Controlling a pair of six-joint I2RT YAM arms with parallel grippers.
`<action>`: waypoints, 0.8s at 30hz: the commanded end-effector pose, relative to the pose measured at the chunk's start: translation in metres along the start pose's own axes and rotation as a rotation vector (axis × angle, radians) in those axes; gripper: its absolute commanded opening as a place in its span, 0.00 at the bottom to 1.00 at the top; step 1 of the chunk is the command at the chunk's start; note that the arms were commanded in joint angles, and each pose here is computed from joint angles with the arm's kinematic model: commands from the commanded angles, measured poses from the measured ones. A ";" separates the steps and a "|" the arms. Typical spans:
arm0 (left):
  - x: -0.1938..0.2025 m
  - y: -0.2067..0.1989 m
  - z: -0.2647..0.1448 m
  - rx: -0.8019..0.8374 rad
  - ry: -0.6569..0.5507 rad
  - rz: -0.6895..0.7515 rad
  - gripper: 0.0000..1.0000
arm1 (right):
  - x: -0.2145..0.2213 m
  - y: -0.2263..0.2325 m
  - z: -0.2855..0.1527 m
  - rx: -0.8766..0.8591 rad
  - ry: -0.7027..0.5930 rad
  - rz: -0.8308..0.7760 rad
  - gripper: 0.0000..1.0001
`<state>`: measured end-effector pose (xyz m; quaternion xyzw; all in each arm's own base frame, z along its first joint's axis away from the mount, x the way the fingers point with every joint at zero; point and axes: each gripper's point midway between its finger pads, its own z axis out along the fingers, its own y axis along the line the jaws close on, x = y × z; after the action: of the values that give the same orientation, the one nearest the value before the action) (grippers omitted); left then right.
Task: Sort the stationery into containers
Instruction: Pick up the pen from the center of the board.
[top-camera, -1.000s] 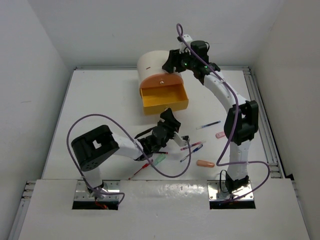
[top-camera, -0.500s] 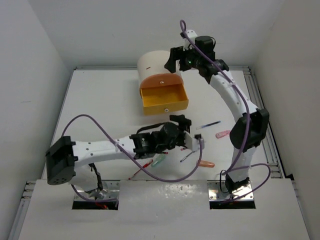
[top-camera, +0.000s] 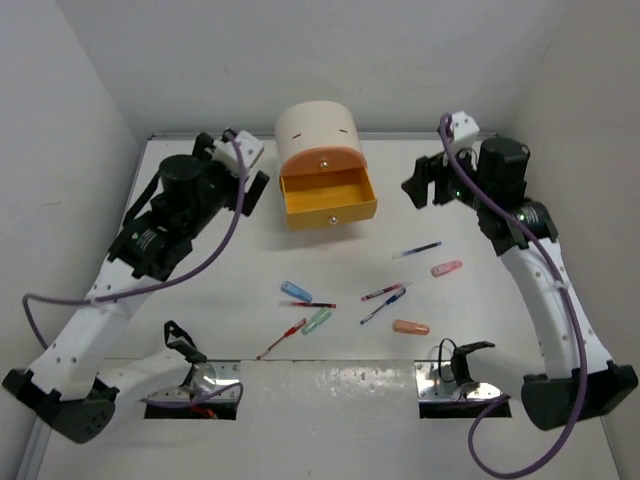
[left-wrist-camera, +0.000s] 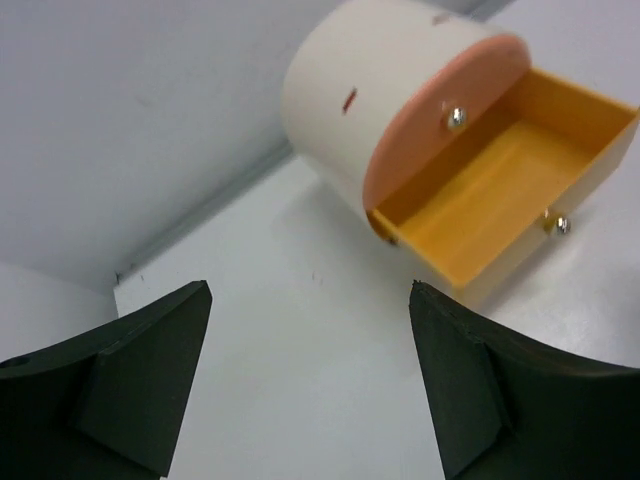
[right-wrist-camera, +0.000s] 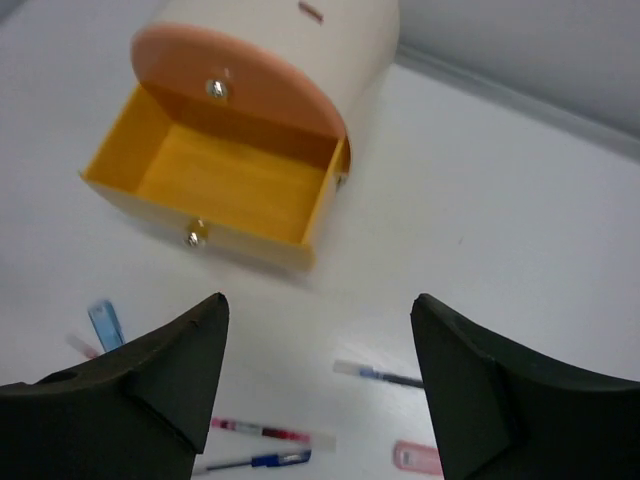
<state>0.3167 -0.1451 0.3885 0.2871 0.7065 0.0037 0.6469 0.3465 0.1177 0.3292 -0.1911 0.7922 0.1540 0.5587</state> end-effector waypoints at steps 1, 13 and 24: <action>0.057 -0.025 -0.029 0.155 0.159 -0.081 0.85 | 0.076 -0.001 -0.012 -0.004 0.161 -0.033 0.71; 0.168 -0.181 -0.073 0.909 0.364 0.160 0.66 | 0.163 -0.010 -0.049 0.100 0.253 0.072 0.69; 0.216 -0.262 -0.074 1.025 0.574 0.268 0.59 | 0.172 -0.019 -0.049 0.129 0.264 0.118 0.70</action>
<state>0.1483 -0.2363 0.1176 0.6436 0.7087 -0.1848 0.2220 0.2544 0.0587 0.1750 -0.1370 0.8840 0.1104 0.4332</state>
